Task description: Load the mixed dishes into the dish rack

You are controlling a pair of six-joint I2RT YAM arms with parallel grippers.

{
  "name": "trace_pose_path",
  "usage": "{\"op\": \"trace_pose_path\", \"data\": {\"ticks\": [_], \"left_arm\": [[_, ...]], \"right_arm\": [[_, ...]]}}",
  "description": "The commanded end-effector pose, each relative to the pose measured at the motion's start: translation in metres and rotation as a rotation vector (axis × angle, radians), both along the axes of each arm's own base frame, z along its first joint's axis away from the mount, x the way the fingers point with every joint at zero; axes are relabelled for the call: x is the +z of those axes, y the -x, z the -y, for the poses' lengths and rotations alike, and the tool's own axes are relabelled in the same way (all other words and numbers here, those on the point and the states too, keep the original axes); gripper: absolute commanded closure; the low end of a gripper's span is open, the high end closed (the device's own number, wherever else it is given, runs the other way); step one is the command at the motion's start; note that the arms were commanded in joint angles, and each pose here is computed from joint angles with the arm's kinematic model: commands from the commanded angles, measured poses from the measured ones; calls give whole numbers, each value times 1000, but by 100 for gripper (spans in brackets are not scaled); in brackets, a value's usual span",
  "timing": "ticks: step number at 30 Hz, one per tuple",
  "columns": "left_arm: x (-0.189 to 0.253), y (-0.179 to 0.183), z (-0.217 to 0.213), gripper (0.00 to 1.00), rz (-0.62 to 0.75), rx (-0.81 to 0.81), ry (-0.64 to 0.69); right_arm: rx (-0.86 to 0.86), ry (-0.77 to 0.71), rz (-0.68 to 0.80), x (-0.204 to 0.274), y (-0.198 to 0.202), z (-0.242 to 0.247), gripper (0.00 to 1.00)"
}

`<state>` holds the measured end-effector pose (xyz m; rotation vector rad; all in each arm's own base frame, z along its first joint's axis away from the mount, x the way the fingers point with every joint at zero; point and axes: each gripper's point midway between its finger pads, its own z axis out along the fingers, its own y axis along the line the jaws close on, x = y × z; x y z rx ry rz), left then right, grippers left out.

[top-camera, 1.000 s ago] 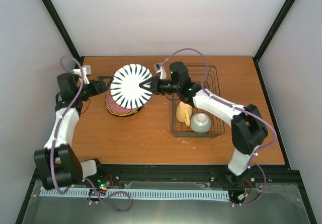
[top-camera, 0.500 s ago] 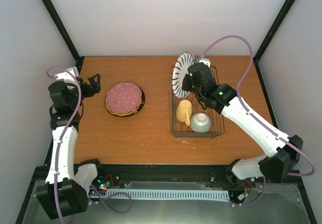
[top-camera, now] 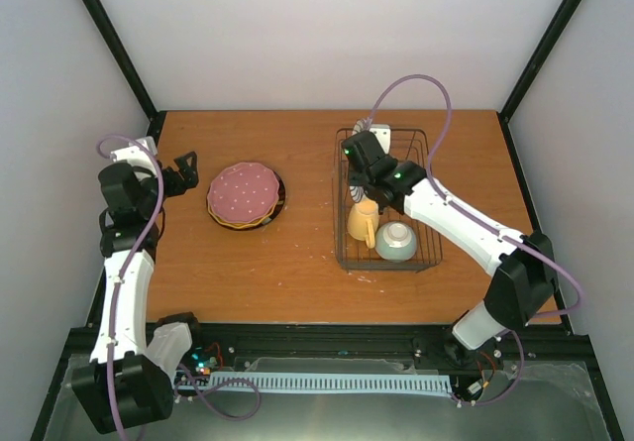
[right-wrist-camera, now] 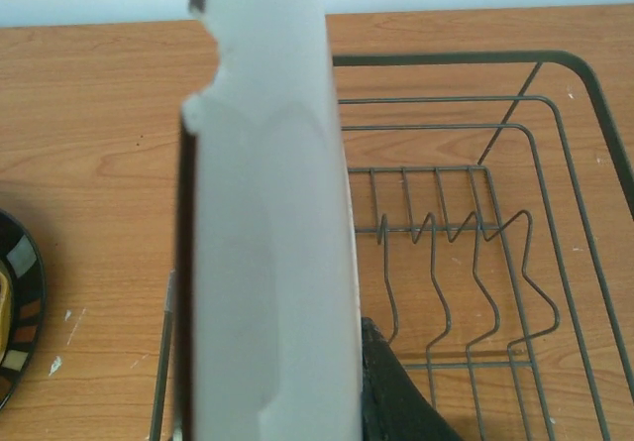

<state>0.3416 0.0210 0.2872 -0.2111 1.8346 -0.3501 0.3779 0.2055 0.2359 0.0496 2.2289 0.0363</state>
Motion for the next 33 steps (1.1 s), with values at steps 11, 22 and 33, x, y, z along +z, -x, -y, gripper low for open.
{"op": "trace_pose_path", "data": {"ticks": [11, 22, 33], "left_arm": [[14, 3, -3, 0, 39, 12, -53], [14, 0, -2, 0, 35, 0, -52], [11, 1, -2, 0, 12, 4, -49]], "right_arm": [[31, 71, 66, 1, -33, -21, 97], [89, 96, -70, -43, -38, -40, 97], [160, 32, -135, -57, -36, -60, 95]]}}
